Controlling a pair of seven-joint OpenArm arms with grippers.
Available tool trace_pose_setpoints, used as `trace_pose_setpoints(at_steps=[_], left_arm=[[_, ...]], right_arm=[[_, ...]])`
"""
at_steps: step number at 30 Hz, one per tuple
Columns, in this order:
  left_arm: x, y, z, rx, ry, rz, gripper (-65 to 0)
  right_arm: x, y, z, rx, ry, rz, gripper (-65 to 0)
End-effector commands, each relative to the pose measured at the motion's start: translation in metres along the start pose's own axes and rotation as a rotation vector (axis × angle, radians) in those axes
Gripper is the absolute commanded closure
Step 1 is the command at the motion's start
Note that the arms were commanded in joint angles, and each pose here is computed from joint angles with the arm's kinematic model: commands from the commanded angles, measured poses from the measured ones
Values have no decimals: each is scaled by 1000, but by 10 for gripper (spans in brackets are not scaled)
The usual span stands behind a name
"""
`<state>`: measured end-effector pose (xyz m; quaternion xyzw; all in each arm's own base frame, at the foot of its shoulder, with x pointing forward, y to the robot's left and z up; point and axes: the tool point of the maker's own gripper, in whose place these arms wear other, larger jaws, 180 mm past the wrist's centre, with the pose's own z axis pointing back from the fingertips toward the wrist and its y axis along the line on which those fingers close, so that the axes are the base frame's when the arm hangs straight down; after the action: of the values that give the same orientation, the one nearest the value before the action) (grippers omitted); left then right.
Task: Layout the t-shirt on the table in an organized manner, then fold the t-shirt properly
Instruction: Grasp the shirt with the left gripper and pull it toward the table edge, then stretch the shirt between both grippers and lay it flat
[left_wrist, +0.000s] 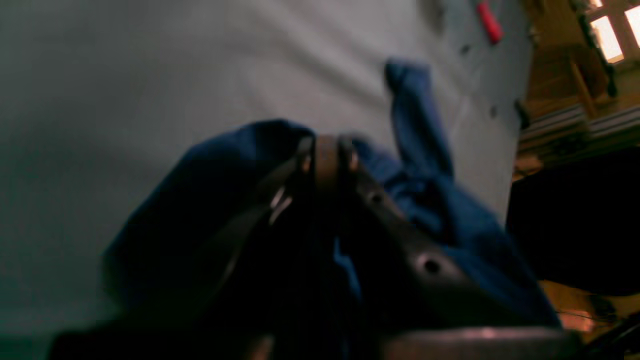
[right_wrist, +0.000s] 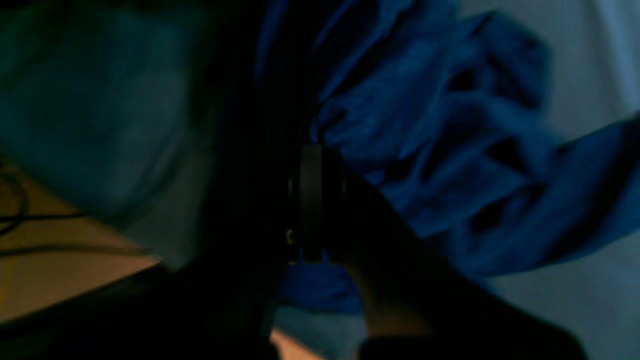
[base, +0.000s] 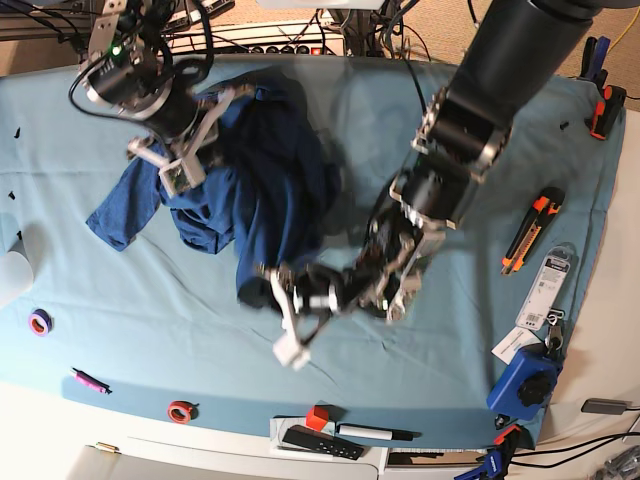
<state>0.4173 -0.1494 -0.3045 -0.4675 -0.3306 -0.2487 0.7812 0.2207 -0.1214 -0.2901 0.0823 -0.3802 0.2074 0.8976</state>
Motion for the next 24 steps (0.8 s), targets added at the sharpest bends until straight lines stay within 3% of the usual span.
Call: trace_pose_setpoints(at_steps=[1,9,18,24], left_arm=[[35,-10,4,-28,-69,-39,0],[83,-5,23,-25,-179,-30,0],[159,28,89,39,-389,-3,0],[210,41,140,98,-473,-62,0]], right_arm=[[17,-4,3,-17,-62,25,0],[86,-40,11,-173,-294,87,0],[115,-94,30,-458,-376,54,0],[127,-122,11,-494,-381,-4,0]])
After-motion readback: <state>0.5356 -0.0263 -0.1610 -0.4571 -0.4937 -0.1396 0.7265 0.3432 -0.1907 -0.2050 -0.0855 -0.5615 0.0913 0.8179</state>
